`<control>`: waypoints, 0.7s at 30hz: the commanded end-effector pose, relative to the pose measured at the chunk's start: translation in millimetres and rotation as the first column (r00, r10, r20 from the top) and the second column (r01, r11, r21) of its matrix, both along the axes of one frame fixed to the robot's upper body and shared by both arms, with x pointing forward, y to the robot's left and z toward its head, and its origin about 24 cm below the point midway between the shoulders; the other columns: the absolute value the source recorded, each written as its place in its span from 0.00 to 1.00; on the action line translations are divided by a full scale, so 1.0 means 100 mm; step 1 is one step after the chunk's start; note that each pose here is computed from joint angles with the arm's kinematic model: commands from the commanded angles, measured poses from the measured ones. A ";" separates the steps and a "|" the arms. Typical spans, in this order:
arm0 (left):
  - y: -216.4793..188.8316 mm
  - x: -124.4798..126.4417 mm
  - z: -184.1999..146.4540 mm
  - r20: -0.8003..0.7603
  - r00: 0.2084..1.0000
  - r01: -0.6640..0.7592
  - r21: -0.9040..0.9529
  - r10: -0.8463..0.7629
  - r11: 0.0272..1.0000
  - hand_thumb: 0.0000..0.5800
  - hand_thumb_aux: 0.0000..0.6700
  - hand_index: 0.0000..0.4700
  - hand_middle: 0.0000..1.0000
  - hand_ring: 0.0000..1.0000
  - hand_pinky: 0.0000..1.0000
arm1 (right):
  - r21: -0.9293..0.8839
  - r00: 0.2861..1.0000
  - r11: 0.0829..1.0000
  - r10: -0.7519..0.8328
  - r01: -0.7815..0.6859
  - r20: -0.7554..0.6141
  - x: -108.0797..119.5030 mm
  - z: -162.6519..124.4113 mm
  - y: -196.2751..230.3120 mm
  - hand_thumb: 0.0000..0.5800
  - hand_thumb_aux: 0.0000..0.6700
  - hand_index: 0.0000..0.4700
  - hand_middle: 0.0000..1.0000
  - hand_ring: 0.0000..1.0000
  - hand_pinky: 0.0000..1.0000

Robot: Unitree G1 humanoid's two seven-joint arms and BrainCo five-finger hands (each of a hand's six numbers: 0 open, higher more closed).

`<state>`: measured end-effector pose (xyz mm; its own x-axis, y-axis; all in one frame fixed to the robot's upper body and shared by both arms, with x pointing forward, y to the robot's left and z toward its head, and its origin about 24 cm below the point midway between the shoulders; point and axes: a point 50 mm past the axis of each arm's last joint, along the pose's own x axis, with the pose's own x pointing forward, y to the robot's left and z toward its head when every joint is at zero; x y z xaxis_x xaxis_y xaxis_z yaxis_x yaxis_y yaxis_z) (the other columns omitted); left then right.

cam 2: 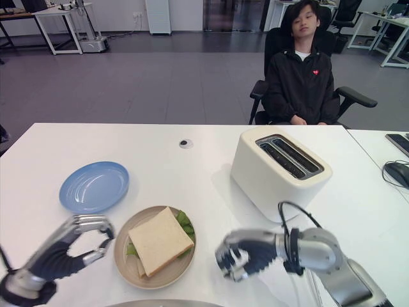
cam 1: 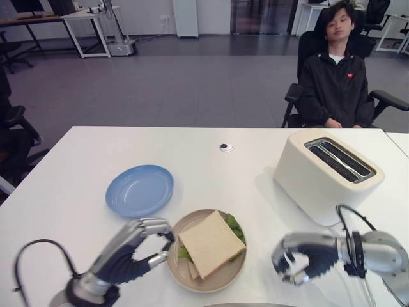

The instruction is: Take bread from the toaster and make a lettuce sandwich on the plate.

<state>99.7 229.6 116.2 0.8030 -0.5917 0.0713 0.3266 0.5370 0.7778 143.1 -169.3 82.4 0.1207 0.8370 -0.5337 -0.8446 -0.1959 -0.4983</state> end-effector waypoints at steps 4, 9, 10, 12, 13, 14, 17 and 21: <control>0.33 -0.27 -0.75 -0.539 0.842 0.282 0.375 -0.040 0.883 1.00 1.00 1.00 1.00 1.00 1.00 | -0.106 0.989 0.994 0.003 -0.019 -0.150 -0.13 -0.49 0.21 1.00 1.00 1.00 1.00 1.00 1.00; -0.08 0.12 -1.03 -0.421 0.902 0.280 0.395 -0.099 0.875 1.00 1.00 1.00 1.00 1.00 1.00 | -0.167 0.982 0.980 -0.134 0.110 -0.136 -0.10 -0.91 0.34 1.00 1.00 1.00 1.00 1.00 1.00; -0.15 0.21 -1.06 -0.387 0.915 0.270 0.390 -0.109 0.880 1.00 1.00 1.00 1.00 1.00 1.00 | -0.164 0.978 0.977 -0.158 0.136 -0.133 -0.08 -0.96 0.35 1.00 1.00 1.00 1.00 1.00 1.00; -0.39 0.49 -1.09 -0.322 0.938 0.215 0.253 -0.128 0.943 1.00 1.00 1.00 1.00 1.00 1.00 | -0.157 0.961 0.963 -0.239 0.217 -0.137 0.04 -1.08 0.33 1.00 1.00 1.00 1.00 1.00 1.00; -0.49 0.67 -1.12 -0.303 0.945 0.198 0.215 -0.127 0.956 1.00 1.00 1.00 1.00 1.00 1.00 | -0.159 0.944 0.944 -0.309 0.290 -0.115 0.17 -1.14 0.30 1.00 1.00 1.00 1.00 1.00 1.00; -0.56 0.86 -1.14 -0.279 0.954 0.172 0.198 -0.113 0.965 1.00 1.00 1.00 1.00 1.00 1.00 | -0.162 0.924 0.919 -0.375 0.359 -0.079 0.32 -1.19 0.26 1.00 1.00 1.00 1.00 1.00 1.00; -0.67 1.43 -1.14 -0.239 0.970 0.084 0.204 -0.033 0.975 1.00 1.00 1.00 1.00 1.00 1.00 | -0.135 0.837 0.826 -0.541 0.547 0.079 0.84 -1.24 0.15 1.00 1.00 1.00 1.00 1.00 1.00; -0.76 1.95 -1.16 -0.287 0.954 -0.049 0.139 0.087 0.989 1.00 1.00 1.00 1.00 1.00 1.00 | 0.013 0.784 0.804 -0.583 0.594 0.212 1.29 -1.06 0.29 1.00 1.00 1.00 1.00 1.00 1.00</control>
